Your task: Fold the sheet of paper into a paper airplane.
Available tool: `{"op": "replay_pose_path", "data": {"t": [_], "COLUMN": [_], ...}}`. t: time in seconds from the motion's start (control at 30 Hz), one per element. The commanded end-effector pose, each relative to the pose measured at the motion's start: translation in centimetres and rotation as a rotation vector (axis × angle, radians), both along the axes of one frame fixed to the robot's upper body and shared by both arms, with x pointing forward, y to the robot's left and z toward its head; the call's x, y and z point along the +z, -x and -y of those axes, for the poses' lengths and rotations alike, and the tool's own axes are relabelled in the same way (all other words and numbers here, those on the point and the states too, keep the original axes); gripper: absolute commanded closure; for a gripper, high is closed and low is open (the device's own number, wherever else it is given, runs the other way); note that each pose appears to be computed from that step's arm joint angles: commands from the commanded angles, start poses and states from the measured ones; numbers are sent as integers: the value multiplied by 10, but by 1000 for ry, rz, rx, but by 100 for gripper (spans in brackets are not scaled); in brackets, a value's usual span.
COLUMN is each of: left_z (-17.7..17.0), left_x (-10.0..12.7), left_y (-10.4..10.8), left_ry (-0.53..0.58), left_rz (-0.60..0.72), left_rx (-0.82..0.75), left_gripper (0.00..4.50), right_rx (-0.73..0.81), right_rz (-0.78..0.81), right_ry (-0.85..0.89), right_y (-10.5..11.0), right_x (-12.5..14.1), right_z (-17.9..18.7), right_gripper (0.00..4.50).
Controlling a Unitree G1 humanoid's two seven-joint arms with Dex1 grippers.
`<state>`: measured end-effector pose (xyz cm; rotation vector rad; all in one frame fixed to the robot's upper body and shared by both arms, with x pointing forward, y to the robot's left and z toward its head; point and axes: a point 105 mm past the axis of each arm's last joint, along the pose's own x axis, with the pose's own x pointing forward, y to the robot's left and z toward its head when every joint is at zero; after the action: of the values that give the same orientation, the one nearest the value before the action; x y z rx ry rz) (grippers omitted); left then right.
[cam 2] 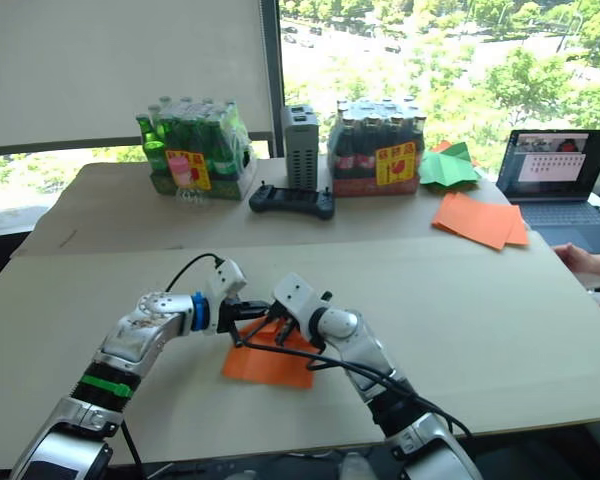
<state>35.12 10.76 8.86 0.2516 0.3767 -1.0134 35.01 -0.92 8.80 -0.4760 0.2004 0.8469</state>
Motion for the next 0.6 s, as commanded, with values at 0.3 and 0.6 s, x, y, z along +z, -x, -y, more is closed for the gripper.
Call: {"op": "replay_pose_path", "data": {"t": [0.3,0.6], "left_z": [-3,-16], "left_x": [-24,-28], "left_y": [9,19], "left_ry": [-107,-109], "left_rz": [-29,-52], "left_rx": [-40,-18], "left_gripper": [449,449], "right_rx": [-12,-11], "right_rz": [-30,-32], "right_ry": [15,20], "right_y": [4,4], "right_x": [-5,-6], "right_z": [2,2], "right_gripper": [450,450]}}
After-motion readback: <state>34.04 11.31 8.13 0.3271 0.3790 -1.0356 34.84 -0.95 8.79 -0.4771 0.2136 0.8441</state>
